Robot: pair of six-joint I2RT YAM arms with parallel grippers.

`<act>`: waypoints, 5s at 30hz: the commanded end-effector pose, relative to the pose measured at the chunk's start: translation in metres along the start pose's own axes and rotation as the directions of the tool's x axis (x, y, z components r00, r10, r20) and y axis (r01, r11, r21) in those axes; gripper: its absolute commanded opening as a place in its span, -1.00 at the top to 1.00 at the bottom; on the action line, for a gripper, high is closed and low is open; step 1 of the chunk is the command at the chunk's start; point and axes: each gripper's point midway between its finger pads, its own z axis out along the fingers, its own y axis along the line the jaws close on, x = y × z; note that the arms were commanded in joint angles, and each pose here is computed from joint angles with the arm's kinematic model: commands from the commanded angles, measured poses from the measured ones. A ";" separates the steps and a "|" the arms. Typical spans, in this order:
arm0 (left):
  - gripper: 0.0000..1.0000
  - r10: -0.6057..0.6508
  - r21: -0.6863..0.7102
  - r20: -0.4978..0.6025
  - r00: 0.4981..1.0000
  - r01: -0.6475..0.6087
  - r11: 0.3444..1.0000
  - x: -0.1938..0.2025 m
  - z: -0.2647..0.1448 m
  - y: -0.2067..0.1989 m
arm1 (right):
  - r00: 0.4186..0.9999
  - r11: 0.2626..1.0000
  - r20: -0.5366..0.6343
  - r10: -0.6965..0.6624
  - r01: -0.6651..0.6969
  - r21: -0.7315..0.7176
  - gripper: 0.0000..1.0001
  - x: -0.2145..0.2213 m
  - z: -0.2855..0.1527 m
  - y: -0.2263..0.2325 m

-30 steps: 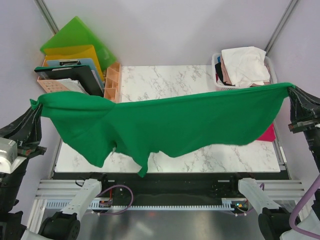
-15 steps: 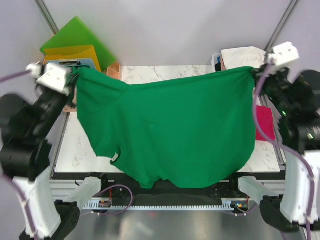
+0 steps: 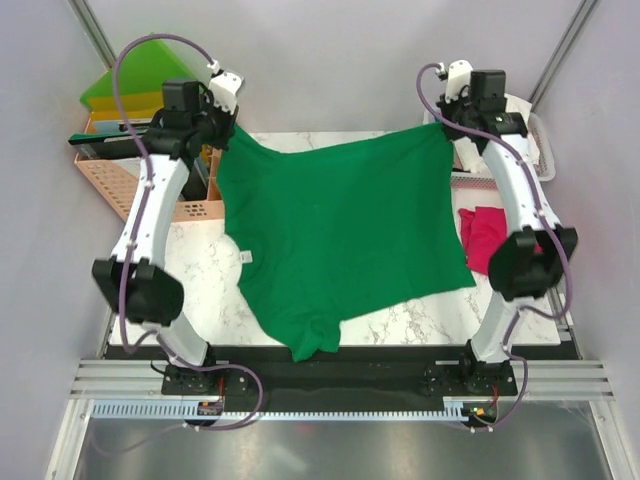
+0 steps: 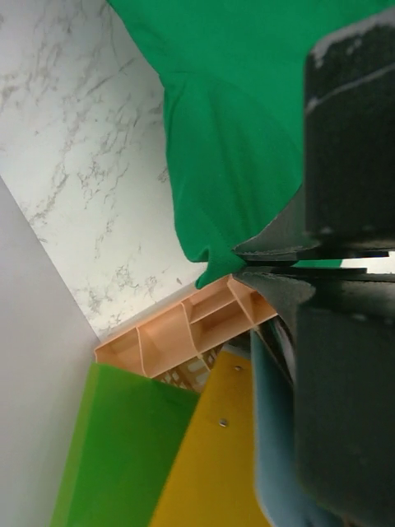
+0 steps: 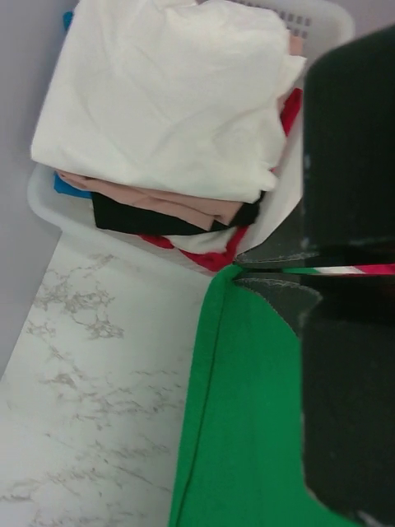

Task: Fold and stack the t-shirts
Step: Flatten out the tshirt

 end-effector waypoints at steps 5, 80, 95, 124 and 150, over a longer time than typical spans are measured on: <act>0.96 0.008 -0.058 0.070 0.997 -0.004 0.998 -0.037 0.080 0.041 | 0.999 0.998 0.023 -0.025 0.024 0.065 1.00 -0.025 0.101 -0.018; -0.89 0.183 0.479 -0.593 0.785 0.161 0.863 0.231 -0.076 -0.147 | 0.959 0.998 -0.279 -0.055 0.041 -0.056 -0.66 0.175 -0.086 0.069; -0.88 0.447 0.289 -0.336 0.829 -0.361 0.887 0.255 -0.080 -0.160 | 0.947 0.990 -0.321 -0.033 -0.013 -0.139 -0.64 0.205 -0.072 0.091; -1.00 0.553 0.862 -0.137 0.822 -0.176 0.475 0.273 -0.106 -0.345 | 0.916 0.990 -0.399 0.032 -0.083 -0.111 -0.62 0.238 -0.047 0.097; 0.95 0.657 0.868 -0.220 0.721 -0.163 0.469 0.311 -0.097 -0.354 | 0.926 0.992 -0.377 0.021 -0.065 -0.105 -0.61 0.239 -0.055 0.096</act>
